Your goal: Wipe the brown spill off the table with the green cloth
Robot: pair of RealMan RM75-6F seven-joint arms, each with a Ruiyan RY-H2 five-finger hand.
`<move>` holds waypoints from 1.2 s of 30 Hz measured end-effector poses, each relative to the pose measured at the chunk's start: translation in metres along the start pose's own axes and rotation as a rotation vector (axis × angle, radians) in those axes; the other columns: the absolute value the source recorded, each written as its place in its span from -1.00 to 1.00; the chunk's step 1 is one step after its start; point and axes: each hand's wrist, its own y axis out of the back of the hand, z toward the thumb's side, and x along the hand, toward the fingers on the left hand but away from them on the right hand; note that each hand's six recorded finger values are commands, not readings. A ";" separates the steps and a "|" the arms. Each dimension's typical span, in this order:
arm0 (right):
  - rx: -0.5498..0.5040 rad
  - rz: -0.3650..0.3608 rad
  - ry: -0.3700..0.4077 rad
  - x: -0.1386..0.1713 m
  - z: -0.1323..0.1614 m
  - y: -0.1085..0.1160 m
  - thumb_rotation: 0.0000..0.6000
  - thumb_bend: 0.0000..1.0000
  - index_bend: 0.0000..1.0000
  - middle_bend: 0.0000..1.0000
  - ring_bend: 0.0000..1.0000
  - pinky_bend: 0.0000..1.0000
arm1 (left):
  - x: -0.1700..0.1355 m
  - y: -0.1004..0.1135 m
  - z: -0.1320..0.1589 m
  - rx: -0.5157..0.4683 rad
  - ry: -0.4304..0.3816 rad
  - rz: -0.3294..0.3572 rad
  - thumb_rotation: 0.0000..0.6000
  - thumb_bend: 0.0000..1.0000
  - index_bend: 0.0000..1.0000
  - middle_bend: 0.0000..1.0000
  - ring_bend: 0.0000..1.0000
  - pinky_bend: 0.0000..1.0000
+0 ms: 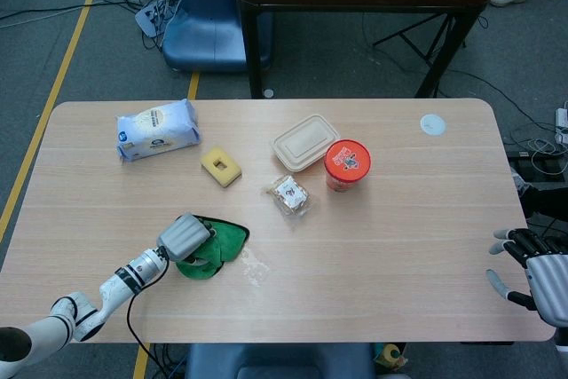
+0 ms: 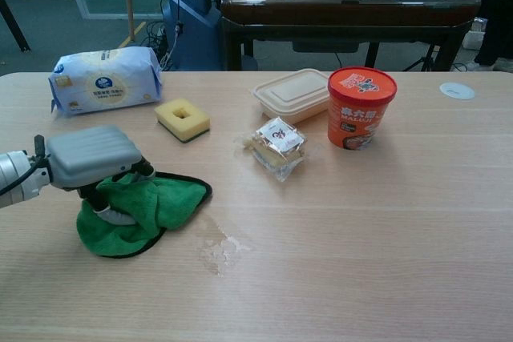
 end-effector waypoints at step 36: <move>-0.006 -0.013 -0.019 0.005 -0.006 0.003 1.00 -0.25 -0.12 -0.36 -0.53 -0.37 | 0.046 0.016 0.106 -0.043 -0.122 0.069 1.00 -0.66 0.14 0.13 0.18 0.80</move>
